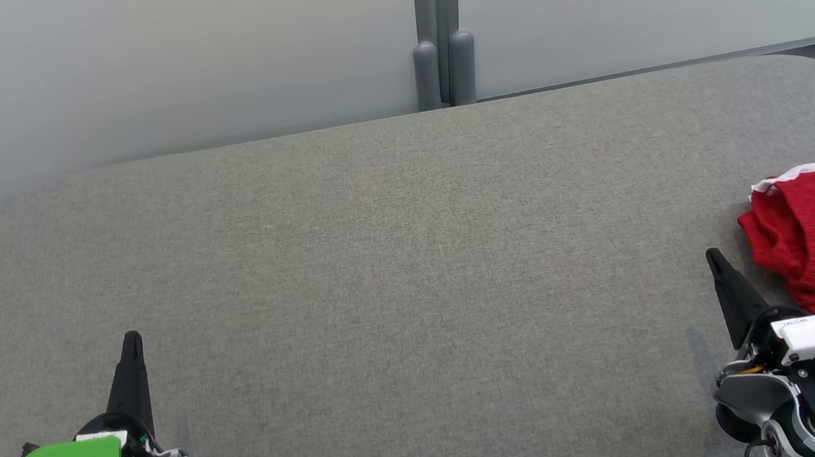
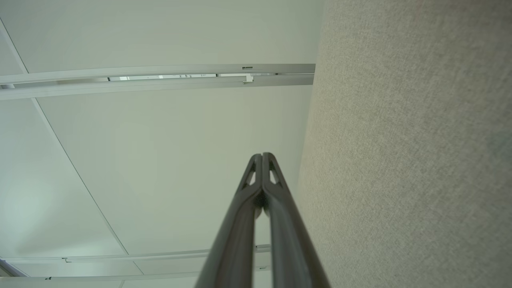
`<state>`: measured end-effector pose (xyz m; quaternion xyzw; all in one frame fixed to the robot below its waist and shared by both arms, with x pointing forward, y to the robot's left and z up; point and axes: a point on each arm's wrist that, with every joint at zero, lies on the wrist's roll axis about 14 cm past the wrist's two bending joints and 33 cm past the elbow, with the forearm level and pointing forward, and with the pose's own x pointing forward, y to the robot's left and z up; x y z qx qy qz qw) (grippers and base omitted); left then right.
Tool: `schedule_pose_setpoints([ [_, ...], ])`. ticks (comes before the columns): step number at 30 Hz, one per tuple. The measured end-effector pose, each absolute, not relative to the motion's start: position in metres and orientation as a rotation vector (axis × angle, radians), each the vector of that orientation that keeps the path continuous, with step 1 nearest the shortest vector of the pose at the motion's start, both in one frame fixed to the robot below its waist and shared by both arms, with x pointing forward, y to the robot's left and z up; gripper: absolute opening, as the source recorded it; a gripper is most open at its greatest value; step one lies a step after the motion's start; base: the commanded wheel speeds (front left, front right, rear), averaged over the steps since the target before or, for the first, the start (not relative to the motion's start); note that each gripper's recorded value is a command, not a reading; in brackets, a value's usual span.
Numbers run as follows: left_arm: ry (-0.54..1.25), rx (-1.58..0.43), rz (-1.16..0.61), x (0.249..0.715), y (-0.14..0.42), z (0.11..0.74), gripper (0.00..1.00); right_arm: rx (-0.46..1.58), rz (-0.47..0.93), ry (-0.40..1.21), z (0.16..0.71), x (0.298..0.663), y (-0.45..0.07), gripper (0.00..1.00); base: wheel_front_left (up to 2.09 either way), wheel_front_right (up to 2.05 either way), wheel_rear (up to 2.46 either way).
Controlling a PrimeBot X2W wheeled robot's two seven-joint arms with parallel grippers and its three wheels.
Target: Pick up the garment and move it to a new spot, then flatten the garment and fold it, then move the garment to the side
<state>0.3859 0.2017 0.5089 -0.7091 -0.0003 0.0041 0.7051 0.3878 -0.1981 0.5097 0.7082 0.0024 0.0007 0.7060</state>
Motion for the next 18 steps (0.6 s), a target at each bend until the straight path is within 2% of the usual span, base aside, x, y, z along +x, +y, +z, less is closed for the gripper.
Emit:
schedule_pose_setpoints([
  [18, -0.001, -1.576, 0.009, 0.3859, 0.2017, 0.5089, 0.0, 1.574, 0.001, 0.006, 0.5096, 0.3878, -0.1981, 0.0, 0.0, 0.0, 0.0],
])
